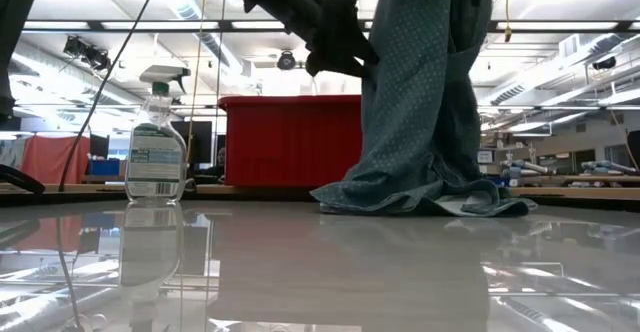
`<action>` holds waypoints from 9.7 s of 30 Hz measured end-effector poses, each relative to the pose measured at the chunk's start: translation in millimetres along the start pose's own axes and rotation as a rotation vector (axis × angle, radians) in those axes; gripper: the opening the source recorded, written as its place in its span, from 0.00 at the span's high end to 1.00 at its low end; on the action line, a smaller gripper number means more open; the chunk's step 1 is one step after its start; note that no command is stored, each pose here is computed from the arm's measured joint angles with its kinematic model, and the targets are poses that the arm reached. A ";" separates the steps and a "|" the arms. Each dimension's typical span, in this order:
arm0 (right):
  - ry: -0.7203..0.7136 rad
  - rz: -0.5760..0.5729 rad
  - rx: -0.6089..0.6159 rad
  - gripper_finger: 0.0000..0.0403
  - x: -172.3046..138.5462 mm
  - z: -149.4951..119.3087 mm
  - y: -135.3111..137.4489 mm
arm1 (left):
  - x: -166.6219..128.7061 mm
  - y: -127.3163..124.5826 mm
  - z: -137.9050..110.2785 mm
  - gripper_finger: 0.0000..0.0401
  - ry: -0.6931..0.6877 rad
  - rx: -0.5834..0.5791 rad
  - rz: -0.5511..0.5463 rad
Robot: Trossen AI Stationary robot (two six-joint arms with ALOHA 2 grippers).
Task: Fold laundry
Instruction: Fold the green shirt
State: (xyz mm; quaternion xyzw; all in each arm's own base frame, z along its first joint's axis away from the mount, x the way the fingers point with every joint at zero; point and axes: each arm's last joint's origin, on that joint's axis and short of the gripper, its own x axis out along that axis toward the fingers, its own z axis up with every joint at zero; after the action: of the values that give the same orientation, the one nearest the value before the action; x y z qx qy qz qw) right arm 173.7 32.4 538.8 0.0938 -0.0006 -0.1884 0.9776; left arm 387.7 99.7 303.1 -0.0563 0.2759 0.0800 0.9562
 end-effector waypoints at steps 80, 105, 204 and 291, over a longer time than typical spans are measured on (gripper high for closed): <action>0.869 -0.459 0.111 0.61 59.1 -139.1 -127.4 | -111.9 -21.6 -5.1 0.74 0.356 -0.512 0.269; 0.868 -0.093 0.512 0.53 70.1 -333.3 15.4 | -81.2 -174.7 -162.2 0.55 0.295 0.087 -0.264; 0.452 0.152 0.038 1.00 -7.2 -46.4 40.0 | -315.6 -100.7 17.3 1.00 -0.486 -0.334 -0.286; 1.170 -0.230 0.537 0.48 67.2 -290.3 -9.5 | -118.3 -57.8 -66.1 0.63 0.364 -0.313 -0.010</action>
State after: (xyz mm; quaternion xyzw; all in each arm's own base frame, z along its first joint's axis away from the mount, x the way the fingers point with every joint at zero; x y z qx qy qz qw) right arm 243.3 52.2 249.6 0.4211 0.4946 -0.2031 0.7327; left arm 265.3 18.5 314.7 -0.2188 0.4276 0.1055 0.8707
